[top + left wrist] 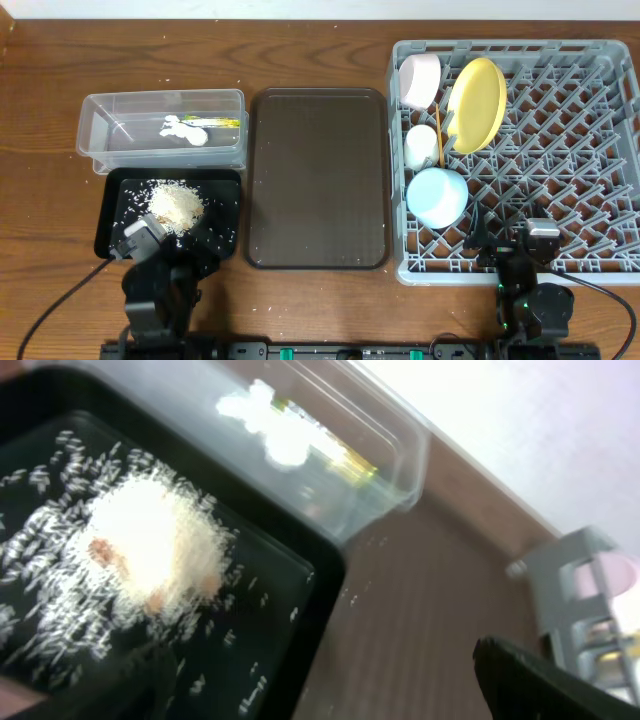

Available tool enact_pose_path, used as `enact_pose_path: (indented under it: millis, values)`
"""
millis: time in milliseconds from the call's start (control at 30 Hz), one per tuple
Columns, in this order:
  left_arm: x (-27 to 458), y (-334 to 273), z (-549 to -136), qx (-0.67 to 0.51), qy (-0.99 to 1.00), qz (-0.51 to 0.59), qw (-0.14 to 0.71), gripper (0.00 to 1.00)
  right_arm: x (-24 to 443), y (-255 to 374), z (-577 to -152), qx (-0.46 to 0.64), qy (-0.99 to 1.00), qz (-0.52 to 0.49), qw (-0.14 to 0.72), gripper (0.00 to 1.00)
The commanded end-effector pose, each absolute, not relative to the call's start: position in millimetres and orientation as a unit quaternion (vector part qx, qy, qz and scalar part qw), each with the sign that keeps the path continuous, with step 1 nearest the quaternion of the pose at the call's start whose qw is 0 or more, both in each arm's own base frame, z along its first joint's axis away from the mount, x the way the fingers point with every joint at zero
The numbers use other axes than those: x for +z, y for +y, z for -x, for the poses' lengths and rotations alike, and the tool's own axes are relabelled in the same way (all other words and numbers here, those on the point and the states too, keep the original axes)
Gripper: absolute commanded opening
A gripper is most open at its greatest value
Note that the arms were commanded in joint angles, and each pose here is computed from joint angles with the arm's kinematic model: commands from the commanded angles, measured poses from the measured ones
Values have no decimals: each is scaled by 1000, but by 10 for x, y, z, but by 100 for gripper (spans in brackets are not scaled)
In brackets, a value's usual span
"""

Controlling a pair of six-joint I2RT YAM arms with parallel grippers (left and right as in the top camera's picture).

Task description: Sort waste into correct bins and load items into the dishwasher rack

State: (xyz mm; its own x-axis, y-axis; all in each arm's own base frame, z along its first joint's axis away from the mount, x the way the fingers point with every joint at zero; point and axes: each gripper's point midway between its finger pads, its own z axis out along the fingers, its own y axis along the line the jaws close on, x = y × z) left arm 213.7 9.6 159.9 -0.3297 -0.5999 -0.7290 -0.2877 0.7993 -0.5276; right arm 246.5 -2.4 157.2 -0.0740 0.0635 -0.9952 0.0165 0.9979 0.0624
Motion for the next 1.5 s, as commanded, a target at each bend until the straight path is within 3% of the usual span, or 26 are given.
enact_pose_path:
  millis: [0,367,800,1033,1267,1467]
  values:
    - [1686,131,-2200,-160,766,271,560,98,1565,-30,-2462,13,733,-23,680,99]
    - [2015,141,-2430,-200,653,232,693,98,1565,-29,-2462,13,733,-23,680,99]
    - [1742,34,-2467,-153,687,168,690,98,1565,-29,-2462,13,733,-23,680,99]
    - [1376,-58,-2439,-104,751,108,643,98,1565,-30,-2462,13,733,-23,680,99]
    - [1372,-131,-2435,-24,759,-10,651,98,1565,-29,-2462,13,733,-23,680,99]
    - [1372,-138,-2435,-6,758,-34,651,98,1565,-29,-2462,13,733,-23,680,99]
